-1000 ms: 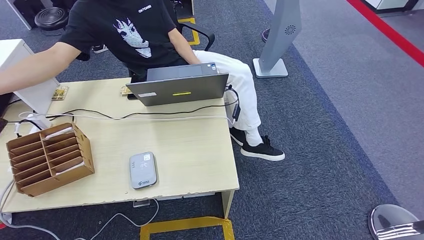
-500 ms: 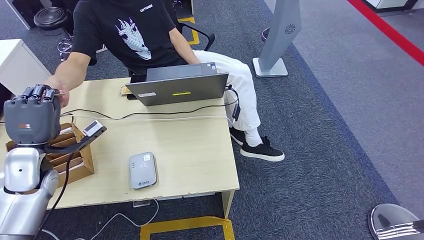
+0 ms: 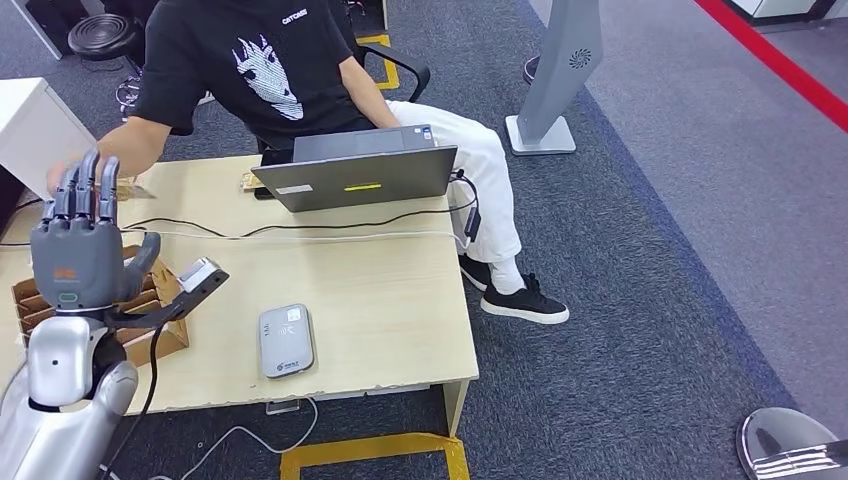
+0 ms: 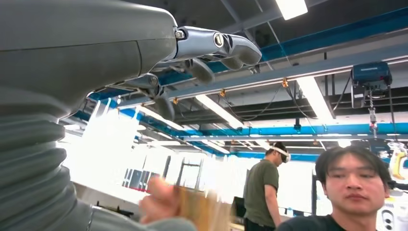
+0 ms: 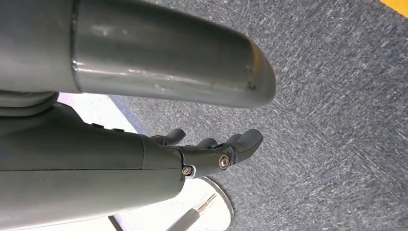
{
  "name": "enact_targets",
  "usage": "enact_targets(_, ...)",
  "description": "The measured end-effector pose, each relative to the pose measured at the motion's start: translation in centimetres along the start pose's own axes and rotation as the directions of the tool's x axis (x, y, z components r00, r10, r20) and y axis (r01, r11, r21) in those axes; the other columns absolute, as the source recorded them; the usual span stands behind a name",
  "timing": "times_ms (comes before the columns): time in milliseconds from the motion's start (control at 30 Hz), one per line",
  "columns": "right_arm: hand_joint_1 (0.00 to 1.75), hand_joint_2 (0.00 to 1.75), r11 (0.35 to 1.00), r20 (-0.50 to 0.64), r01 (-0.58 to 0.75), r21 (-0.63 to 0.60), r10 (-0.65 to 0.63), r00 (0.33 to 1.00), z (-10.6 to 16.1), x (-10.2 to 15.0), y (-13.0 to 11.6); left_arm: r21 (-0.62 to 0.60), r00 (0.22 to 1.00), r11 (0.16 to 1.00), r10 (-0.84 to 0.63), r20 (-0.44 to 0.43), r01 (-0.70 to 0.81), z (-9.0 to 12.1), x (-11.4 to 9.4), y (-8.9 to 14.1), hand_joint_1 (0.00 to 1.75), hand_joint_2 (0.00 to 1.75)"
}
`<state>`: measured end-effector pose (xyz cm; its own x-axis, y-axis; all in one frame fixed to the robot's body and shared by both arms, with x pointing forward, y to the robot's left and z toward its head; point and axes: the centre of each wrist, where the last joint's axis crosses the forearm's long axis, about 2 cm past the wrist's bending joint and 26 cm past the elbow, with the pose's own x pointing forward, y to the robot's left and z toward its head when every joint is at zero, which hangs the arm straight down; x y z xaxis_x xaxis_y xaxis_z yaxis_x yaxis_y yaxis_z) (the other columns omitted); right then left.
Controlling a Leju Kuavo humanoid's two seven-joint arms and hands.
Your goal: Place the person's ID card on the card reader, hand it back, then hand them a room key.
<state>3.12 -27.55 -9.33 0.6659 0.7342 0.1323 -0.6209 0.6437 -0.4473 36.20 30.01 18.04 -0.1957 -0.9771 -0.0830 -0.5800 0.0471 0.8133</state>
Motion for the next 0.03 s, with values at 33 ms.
enact_targets(33, 0.00, 0.00, 1.000, -0.001, 0.000, 0.000, 0.000, 1.000, 0.01, -0.03, 0.02, 0.001, 1.000, 1.000, 0.006, 0.000, -0.006, 0.27, 0.14, 0.00, 0.00, 1.75)
